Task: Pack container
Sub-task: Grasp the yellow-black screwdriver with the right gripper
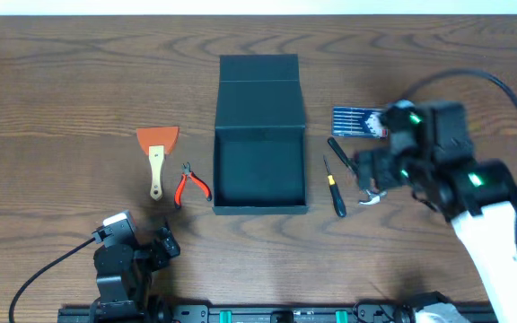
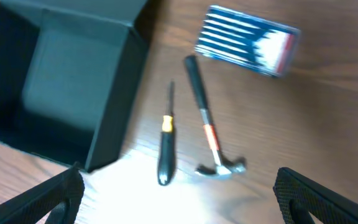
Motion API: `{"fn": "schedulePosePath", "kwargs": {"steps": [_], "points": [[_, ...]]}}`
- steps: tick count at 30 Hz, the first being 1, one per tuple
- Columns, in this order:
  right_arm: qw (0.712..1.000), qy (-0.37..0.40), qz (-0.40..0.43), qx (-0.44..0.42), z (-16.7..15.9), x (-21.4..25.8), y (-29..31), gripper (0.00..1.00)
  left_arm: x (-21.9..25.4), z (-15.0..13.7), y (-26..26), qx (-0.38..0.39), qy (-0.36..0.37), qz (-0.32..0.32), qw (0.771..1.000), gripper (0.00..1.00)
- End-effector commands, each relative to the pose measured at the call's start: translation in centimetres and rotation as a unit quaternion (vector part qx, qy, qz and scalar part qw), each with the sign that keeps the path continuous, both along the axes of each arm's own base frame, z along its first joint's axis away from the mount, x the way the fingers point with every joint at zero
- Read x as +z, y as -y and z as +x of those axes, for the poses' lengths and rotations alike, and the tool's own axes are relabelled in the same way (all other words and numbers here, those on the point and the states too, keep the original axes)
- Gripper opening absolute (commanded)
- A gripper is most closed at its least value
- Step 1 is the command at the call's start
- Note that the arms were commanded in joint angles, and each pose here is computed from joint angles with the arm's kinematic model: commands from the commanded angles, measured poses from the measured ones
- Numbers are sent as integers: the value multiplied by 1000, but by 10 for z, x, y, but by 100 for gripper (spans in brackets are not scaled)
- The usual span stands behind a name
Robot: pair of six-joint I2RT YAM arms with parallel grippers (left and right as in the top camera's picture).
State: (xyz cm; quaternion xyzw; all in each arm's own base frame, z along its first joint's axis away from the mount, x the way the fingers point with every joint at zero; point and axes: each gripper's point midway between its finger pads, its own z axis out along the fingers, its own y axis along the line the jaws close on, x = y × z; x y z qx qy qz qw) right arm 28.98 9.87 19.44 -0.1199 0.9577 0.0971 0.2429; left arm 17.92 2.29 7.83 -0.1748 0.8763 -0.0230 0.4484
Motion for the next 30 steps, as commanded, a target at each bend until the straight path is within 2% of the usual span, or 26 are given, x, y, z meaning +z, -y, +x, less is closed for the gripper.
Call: {"fn": "schedulePosePath", "kwargs": {"steps": [1, 11, 15, 21, 25, 30], "points": [[1000, -18, -9, 13, 13, -5, -19, 99, -1, 0, -1, -1, -1, 9, 1000, 99], [996, -54, -57, 32, 28, -42, -26, 99, -1, 0, -1, -1, -1, 9, 1000, 98], [993, -81, -69, 44, 22, -60, -25, 99, -1, 0, -1, -1, -1, 9, 1000, 98], [984, -147, -84, 55, 8, -113, -27, 99, -1, 0, -1, -1, -1, 9, 1000, 99], [980, -176, -87, 40, 6, -138, -27, 99, -1, 0, -1, -1, -1, 9, 1000, 99], [973, -207, -88, 43, 1, -160, -31, 94, -1, 0, -1, -1, -1, 9, 1000, 98]]}}
